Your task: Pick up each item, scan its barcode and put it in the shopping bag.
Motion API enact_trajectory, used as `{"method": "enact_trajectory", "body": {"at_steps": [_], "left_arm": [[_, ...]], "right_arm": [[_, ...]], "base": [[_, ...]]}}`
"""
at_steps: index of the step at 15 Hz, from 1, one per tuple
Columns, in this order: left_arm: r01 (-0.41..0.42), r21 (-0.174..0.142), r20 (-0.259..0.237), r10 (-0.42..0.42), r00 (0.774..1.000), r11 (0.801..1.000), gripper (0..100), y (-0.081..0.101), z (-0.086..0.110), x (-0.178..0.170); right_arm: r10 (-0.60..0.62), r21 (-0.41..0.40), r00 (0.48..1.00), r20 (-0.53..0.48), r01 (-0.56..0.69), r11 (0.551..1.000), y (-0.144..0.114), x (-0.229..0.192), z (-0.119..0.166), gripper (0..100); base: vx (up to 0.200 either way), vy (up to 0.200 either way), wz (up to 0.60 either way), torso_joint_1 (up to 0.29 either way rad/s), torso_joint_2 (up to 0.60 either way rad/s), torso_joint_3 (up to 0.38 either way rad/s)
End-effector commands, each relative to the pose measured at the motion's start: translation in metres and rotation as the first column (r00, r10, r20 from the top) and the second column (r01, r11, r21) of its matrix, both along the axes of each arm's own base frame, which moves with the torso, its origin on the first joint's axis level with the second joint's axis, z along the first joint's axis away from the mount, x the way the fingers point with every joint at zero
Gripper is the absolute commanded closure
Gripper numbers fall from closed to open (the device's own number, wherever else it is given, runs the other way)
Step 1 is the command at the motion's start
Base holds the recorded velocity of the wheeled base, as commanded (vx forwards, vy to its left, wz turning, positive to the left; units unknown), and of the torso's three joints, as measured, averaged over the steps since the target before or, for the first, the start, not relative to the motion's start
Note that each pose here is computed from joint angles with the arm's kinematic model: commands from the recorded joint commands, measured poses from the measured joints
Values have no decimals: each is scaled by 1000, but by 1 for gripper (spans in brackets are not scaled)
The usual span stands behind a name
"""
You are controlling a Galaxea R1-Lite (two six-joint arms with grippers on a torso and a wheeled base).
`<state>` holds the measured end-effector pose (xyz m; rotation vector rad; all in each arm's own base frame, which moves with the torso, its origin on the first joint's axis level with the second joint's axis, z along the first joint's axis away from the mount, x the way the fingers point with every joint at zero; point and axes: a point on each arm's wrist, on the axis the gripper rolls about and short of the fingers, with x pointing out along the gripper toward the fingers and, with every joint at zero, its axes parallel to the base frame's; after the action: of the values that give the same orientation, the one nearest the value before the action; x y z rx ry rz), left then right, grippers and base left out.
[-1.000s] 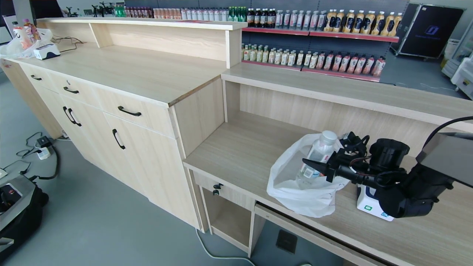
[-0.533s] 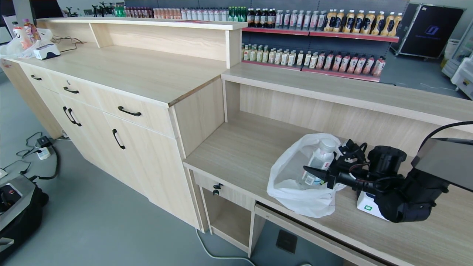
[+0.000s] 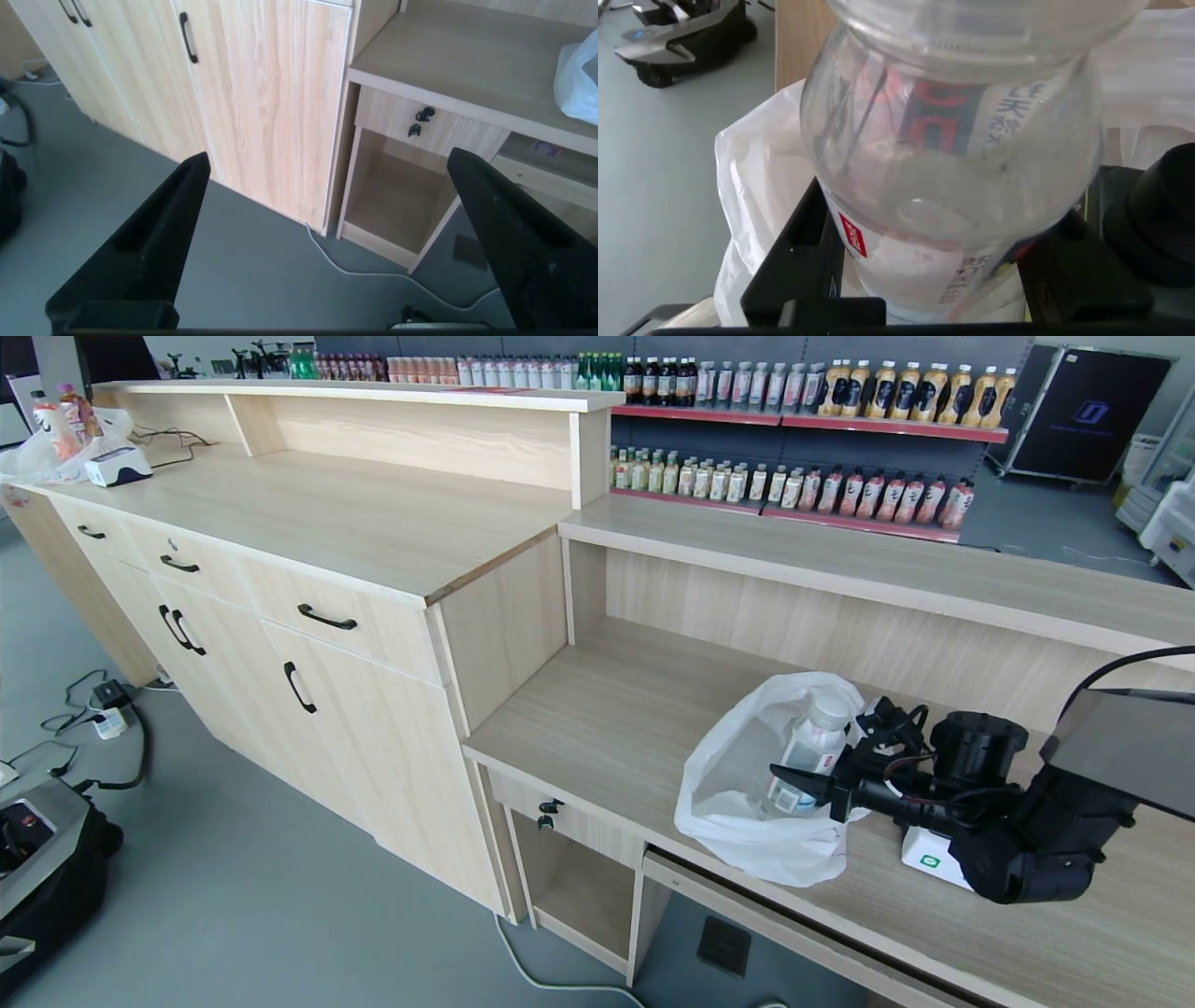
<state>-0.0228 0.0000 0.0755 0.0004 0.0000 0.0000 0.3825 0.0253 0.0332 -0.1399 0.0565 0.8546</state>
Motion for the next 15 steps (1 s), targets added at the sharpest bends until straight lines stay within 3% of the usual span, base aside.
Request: {"method": "enact_trajectory", "body": {"at_steps": [1,5,6,11,15], "left_arm": [[0,0,0,0,1000,1000,0,0,0,0],[0,0,0,0,1000,1000,0,0,0,0],[0,0,0,0,1000,1000,0,0,0,0],[0,0,0,0,1000,1000,0,0,0,0],[0,0,0,0,1000,1000,0,0,0,0]], "right_arm": [[-1,0,1000,0,1,1000,-1,-1,1,100],[-1,-1,1000,-22,1,1000,-1,-5,-2,100],[-1,-1,1000,-20,1,1000,-1,-4,-3,0],[14,6,1000,0,-14,1000,0,-1,6,0],[26,13,998,57,-27,1000,0,-3,36,0]], "base": [[0,0,0,0,0,0],[0,0,0,0,0,0],[0,0,0,0,0,0],[0,0,0,0,0,0],[0,0,0,0,0,0]]}}
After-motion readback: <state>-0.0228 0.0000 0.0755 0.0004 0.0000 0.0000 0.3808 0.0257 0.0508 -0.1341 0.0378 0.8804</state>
